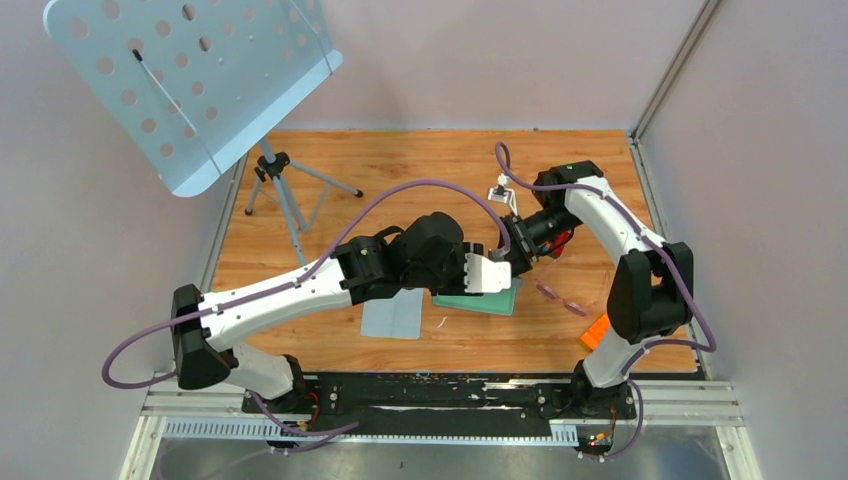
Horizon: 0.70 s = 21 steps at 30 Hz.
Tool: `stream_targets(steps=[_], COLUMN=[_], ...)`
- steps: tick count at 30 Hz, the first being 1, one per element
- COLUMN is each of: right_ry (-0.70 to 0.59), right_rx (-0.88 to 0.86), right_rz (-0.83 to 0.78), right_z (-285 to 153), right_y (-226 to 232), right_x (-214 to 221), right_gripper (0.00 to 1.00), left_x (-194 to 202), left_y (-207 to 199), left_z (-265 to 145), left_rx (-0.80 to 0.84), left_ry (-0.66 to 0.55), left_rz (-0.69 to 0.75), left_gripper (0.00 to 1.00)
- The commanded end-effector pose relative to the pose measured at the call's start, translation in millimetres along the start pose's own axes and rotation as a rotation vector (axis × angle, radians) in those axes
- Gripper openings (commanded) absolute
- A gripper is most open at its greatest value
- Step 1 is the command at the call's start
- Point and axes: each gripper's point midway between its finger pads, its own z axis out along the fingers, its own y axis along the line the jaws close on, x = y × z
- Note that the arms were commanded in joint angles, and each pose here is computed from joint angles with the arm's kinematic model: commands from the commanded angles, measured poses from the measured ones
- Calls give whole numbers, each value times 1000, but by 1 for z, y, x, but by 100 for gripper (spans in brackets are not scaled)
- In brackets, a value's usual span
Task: Organize the sunglasses
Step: Open the sunglasses case.
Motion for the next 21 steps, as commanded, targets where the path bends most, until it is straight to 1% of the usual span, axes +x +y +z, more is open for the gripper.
stream_targets(steps=[1,5,9,13,15,16,17,19,20,21], right_ry=[-11,-11,-17,-20,-22,-23,-26,-32,-37,-42], right_rx=[-32,-33,-40,-45,-48,-50,-53,-60,-66,-68], right_rz=[-31,-31,-27,-20,-19,-16,-13,-12,-15,-20], right_z=[2,3,3,4,4,4,4,4,3,2], right_y=[14,13,14,14,14,14,14,17,19,21], right_x=[-3,-3,-3,-2,-2,-2,-3,-5,-6,-8], right_gripper=[0,0,0,0,0,1,5,19,28,44], left_x=[6,3,5,5,6,6,7,10,11,12], left_y=[-11,-15,-18,-20,-20,-20,-19,-18,-18,-17], left_z=[10,12,14,14,15,15,15,15,15,15], left_rx=[54,77,87,88,86,84,79,73,68,62], left_ry=[12,0,5,4,5,5,9,16,18,20], left_rz=[-20,-39,-46,-47,-49,-49,-47,-42,-38,-34], left_gripper=[40,34,20,4,0,0,0,0,0,0])
